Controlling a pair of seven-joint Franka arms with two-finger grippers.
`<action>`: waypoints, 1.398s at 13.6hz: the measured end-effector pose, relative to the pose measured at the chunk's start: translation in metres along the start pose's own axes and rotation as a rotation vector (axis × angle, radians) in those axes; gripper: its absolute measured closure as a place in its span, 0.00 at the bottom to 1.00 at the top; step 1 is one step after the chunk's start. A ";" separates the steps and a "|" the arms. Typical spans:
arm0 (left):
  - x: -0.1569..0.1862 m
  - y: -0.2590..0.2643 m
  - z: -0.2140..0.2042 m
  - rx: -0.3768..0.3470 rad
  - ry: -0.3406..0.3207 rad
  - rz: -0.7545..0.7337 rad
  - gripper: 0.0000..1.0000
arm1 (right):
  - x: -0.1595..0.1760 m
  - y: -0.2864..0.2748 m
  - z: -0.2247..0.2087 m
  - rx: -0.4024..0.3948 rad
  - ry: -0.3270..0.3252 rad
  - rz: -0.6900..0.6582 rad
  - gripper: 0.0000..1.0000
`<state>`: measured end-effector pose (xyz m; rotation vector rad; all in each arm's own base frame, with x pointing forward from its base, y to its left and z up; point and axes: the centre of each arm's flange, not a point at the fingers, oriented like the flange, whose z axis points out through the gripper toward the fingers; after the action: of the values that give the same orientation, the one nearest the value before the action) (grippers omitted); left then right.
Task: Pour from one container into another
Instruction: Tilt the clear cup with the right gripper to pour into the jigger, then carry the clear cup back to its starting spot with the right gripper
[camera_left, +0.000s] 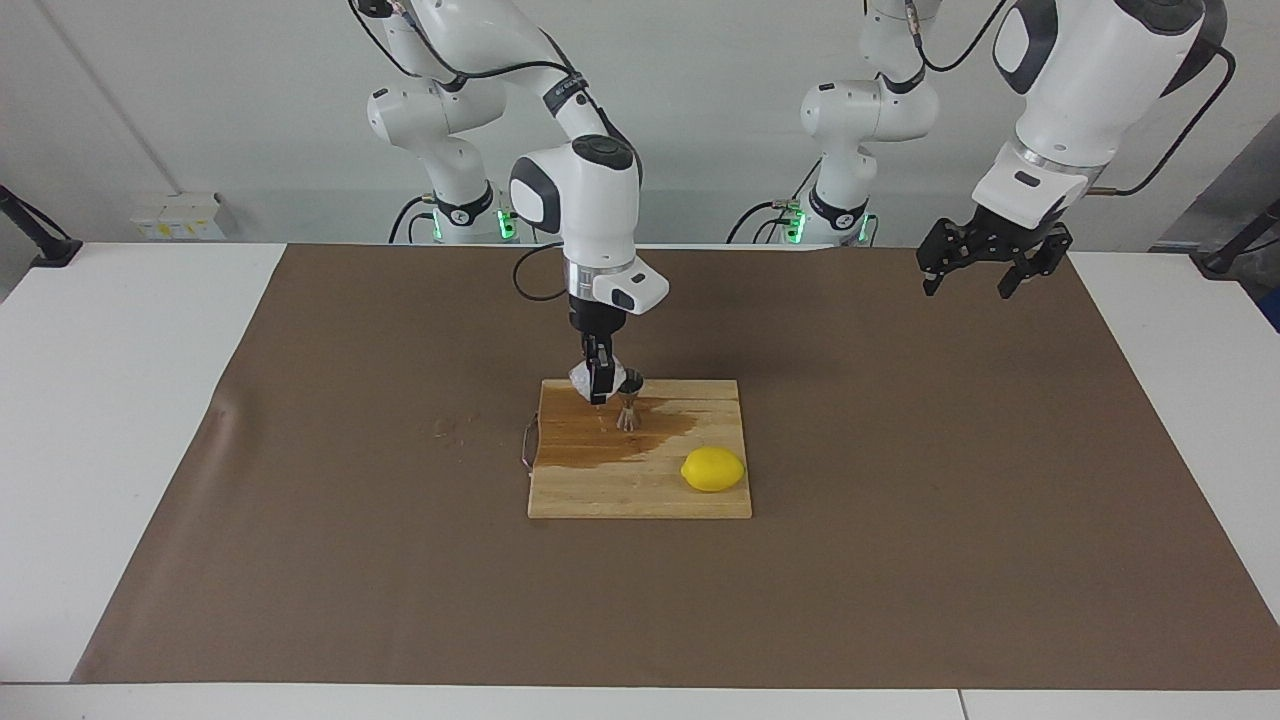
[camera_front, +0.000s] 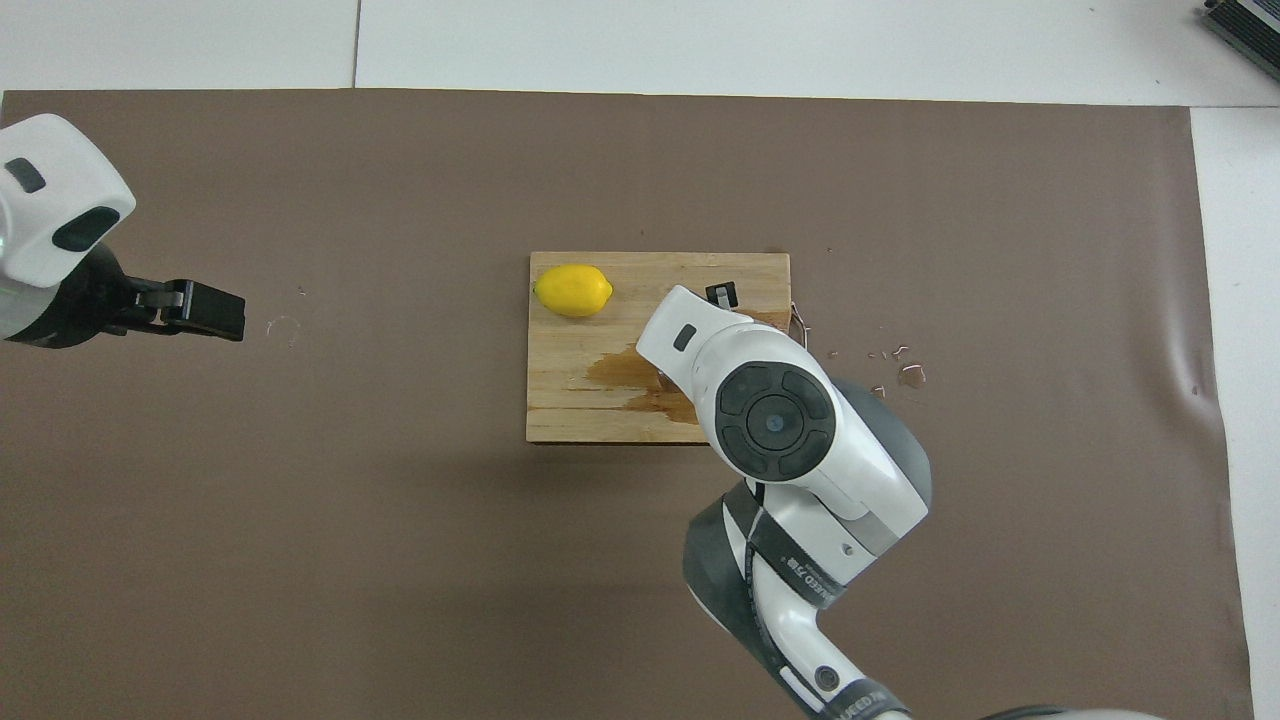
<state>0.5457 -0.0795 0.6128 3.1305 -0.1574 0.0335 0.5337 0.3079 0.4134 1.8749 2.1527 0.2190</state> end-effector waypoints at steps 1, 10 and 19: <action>0.000 -0.002 0.000 0.000 0.000 -0.003 0.00 | -0.001 0.001 0.000 0.002 0.002 0.016 0.50; 0.000 -0.004 0.001 0.000 -0.002 -0.007 0.00 | -0.020 0.008 -0.006 0.060 0.117 0.106 0.50; 0.000 -0.004 0.001 0.000 -0.003 -0.007 0.00 | -0.055 0.019 -0.003 0.147 0.323 0.255 0.50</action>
<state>0.5460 -0.0756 0.6120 3.1312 -0.1464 0.0293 0.5575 0.2570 0.4280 2.3395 2.1694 0.4562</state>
